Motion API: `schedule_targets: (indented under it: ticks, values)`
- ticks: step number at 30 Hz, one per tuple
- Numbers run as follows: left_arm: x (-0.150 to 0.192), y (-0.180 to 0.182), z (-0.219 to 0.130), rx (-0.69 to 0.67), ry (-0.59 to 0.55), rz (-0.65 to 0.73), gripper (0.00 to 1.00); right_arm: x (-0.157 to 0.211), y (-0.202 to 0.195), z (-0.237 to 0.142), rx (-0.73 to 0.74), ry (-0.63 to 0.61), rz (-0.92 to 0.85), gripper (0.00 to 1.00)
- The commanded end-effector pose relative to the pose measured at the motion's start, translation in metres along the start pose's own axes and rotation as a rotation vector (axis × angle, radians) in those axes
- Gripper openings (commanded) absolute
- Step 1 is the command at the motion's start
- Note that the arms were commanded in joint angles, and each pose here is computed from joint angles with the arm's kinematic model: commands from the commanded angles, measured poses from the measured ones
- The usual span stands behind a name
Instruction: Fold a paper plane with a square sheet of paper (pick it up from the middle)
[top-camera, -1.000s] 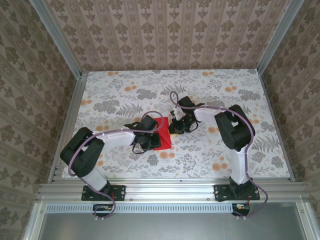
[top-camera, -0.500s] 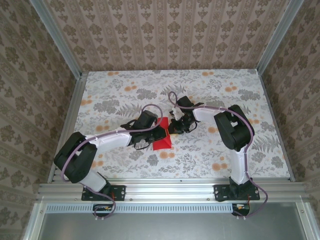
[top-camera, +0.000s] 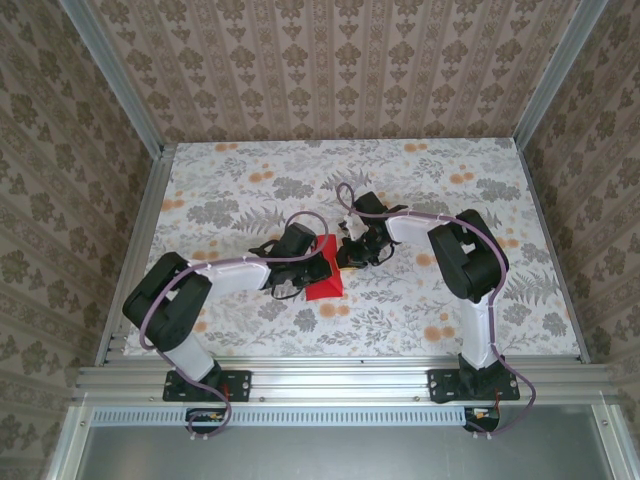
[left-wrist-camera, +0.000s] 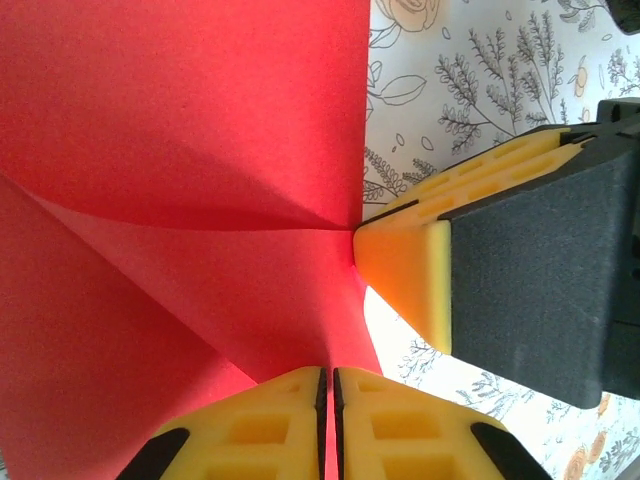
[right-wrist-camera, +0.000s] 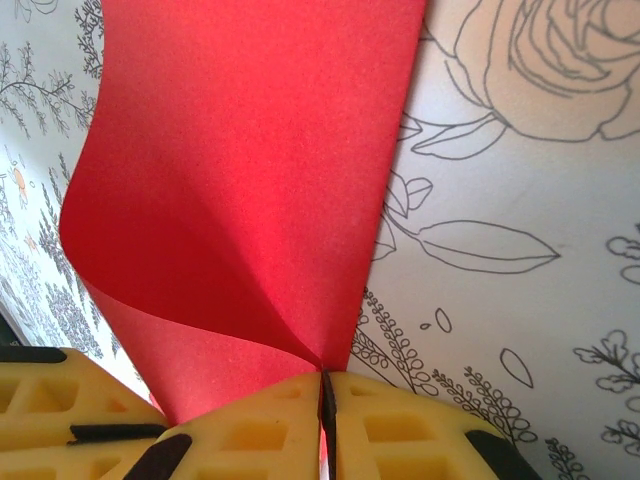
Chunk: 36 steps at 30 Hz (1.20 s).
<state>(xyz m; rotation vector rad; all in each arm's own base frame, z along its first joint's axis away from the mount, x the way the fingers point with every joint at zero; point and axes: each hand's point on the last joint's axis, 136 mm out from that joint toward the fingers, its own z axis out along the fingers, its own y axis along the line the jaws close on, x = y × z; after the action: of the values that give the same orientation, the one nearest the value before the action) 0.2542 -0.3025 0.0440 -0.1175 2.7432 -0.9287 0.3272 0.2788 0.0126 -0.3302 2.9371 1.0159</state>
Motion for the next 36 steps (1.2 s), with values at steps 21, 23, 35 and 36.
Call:
schedule_targets:
  ticks: [21,23,35,36]
  values:
    - [-0.002,0.019,0.006,-0.094,0.004,-0.041,0.13,0.017,-0.019,0.014,0.075,0.072,0.036,0.23]
    - [-0.001,0.021,0.006,-0.102,0.005,-0.044,0.13,0.017,-0.018,0.014,0.073,0.072,0.037,0.24]
    - [0.0,0.027,0.006,-0.136,0.009,-0.058,0.12,0.013,-0.011,0.009,0.018,0.045,0.072,0.38]
    - [0.0,0.026,0.006,-0.134,0.01,-0.056,0.12,0.012,-0.011,0.009,0.01,0.041,0.078,0.39]
